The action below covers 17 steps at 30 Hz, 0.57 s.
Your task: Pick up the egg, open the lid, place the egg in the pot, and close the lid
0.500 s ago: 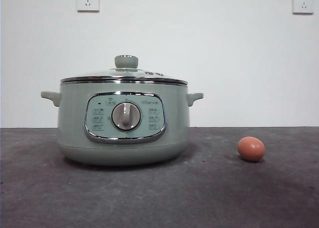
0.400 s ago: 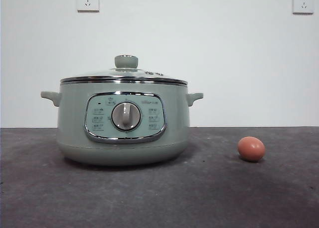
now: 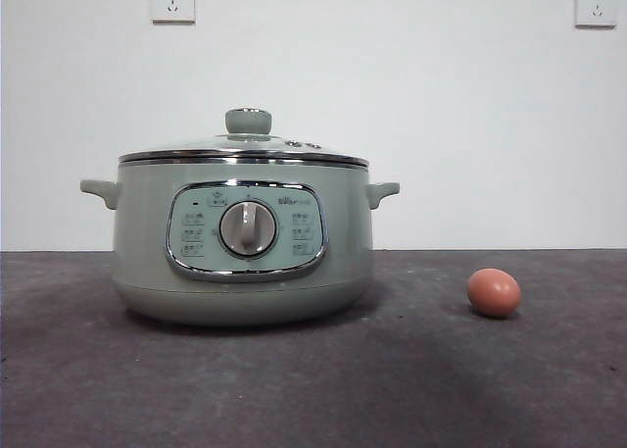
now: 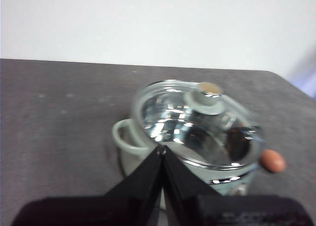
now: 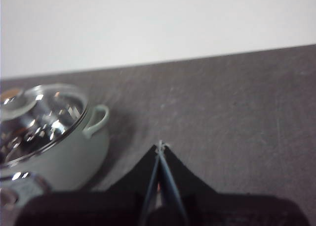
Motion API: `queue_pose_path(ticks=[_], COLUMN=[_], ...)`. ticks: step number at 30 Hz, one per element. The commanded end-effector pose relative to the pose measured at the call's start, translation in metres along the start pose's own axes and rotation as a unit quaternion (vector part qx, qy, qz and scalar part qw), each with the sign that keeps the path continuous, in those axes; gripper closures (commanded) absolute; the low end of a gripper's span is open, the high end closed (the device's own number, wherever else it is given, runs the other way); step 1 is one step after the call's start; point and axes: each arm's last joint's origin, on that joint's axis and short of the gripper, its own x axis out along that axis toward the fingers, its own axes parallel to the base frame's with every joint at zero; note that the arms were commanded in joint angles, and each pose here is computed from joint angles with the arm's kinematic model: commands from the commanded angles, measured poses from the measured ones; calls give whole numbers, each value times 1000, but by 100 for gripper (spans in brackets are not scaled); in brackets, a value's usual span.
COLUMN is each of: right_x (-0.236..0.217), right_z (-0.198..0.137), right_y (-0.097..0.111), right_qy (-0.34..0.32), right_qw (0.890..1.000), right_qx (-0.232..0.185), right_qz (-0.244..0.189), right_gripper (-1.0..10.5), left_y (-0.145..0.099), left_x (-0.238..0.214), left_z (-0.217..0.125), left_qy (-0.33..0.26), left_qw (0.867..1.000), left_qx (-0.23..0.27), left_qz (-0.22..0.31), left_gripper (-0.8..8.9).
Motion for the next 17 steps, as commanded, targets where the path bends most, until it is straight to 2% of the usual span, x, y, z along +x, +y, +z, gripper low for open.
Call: queue_pose_path(ticks=[1, 8, 17], right_x=[-5, -12, -8], right_z=[21, 58, 66], right_y=[4, 10, 10], right_qy=[17, 76, 95], right_qw=[999, 995, 993], right_qx=[-38, -63, -57], right_qz=[12, 19, 33], right_gripper=[957, 957, 945], left_y=[-5, -15, -17], left_x=[-4, -14, -15], left_z=[16, 45, 54], left_qy=[14, 59, 82], left_qw=[1000, 997, 996], left_qx=[8, 34, 38], left_qz=[-16, -25, -25], left_gripper=[820, 820, 815])
